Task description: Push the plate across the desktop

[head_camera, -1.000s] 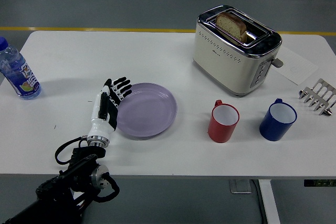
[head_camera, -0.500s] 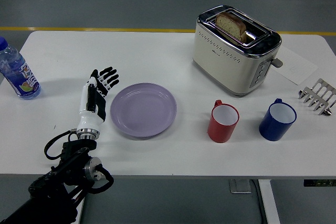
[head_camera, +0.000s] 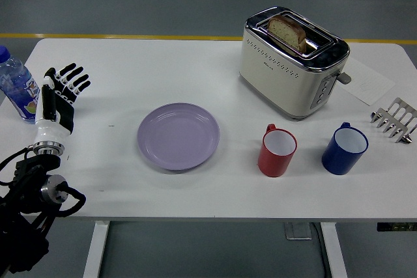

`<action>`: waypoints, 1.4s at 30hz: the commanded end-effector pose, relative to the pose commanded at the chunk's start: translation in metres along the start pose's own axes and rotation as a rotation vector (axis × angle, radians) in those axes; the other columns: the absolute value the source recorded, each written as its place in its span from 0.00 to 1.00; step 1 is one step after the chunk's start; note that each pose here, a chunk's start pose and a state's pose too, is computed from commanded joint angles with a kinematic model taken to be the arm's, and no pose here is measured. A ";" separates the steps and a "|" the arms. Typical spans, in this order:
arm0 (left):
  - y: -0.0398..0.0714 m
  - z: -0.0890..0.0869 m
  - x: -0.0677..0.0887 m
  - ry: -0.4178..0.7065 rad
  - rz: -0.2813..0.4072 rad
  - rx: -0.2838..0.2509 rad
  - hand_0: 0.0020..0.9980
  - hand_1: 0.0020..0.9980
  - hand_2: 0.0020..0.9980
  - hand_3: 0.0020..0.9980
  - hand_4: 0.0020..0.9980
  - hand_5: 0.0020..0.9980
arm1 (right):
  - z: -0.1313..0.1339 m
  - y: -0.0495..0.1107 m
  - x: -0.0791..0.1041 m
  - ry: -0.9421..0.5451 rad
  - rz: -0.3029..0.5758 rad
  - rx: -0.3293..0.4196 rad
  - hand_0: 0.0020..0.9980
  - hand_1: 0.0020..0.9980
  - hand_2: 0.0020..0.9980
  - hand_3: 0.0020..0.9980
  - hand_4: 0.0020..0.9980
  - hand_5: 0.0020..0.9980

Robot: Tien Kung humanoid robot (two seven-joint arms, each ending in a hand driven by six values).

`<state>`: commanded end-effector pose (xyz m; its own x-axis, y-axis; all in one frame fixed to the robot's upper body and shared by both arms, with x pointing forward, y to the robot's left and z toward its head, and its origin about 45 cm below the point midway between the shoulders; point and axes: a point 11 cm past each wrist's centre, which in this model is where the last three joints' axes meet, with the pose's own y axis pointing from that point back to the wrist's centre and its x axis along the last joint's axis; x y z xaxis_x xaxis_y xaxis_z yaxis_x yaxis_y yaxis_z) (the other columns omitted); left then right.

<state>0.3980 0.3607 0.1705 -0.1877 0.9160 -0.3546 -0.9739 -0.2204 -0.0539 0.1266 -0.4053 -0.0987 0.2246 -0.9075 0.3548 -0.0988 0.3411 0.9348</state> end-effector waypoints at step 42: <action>0.026 0.051 0.130 0.090 0.163 0.040 0.61 0.65 0.63 0.62 0.49 1.00 | 0.010 -0.001 -0.003 0.000 -0.003 -0.020 0.64 0.61 0.64 0.58 0.37 0.15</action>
<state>0.3423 0.4910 0.1707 -0.3330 0.8351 -0.4379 -0.9361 -0.3485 0.0472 0.1164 -0.4057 -0.1012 0.2251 -0.9085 0.3521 -0.0786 0.3433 0.9359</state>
